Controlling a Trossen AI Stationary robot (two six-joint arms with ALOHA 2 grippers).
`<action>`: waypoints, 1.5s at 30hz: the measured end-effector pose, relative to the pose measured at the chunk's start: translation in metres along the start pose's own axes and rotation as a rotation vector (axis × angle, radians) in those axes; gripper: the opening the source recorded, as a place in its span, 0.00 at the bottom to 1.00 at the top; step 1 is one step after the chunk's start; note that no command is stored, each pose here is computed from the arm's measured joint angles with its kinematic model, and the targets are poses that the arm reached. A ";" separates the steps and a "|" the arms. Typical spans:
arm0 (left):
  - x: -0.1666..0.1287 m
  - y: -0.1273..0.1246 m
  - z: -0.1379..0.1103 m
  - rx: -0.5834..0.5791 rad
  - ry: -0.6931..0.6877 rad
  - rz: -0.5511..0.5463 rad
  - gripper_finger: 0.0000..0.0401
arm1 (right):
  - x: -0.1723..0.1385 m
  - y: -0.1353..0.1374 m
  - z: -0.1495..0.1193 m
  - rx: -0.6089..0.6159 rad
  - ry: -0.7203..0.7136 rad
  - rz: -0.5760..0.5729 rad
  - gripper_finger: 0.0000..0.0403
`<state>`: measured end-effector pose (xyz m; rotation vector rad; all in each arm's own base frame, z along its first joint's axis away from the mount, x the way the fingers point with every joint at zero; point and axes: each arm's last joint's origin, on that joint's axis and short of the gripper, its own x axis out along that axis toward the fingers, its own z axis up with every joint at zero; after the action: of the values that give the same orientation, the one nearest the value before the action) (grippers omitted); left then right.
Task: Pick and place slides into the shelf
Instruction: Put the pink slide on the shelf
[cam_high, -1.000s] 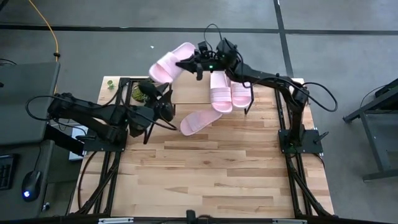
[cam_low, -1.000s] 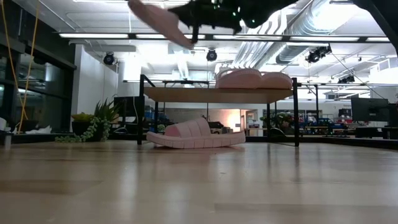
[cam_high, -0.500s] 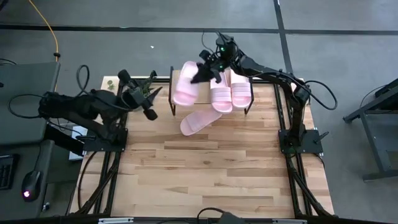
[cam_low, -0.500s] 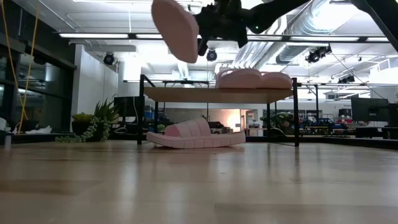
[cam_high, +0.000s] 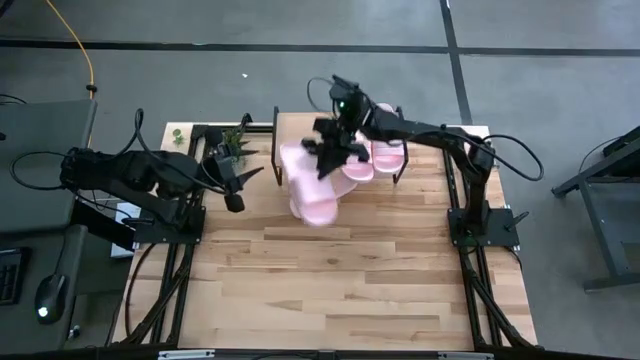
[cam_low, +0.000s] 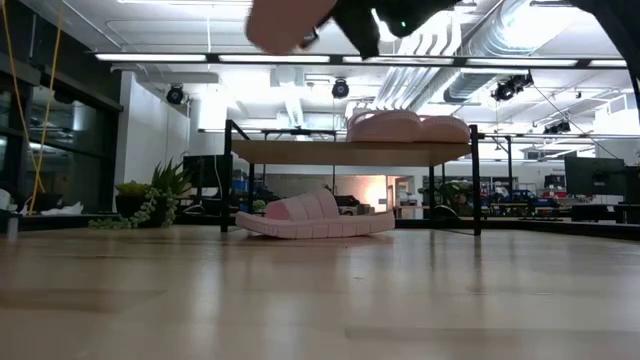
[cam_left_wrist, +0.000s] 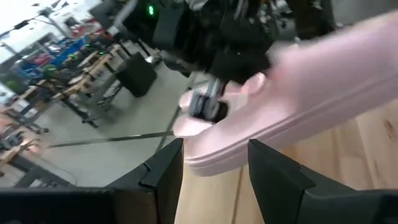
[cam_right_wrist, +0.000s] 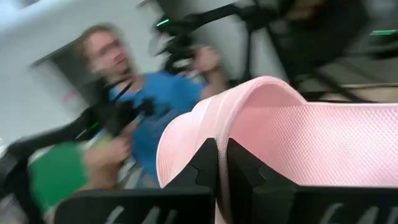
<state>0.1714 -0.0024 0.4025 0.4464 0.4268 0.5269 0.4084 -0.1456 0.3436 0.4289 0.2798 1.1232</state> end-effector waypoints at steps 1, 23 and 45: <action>0.000 -0.001 -0.001 0.010 0.008 -0.013 0.40 | 0.010 0.003 0.002 -0.022 0.015 0.035 0.00; 0.001 -0.021 0.002 0.043 -0.128 -0.562 0.40 | 0.157 0.074 0.009 -0.412 0.080 0.317 0.00; 0.014 -0.037 0.029 0.134 -0.467 -0.777 0.40 | 0.209 0.098 -0.003 -0.662 0.021 0.308 0.00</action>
<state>0.2104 -0.0317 0.4035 0.4759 0.1565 -0.3596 0.4139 0.0817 0.3861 -0.1350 -0.1533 1.4426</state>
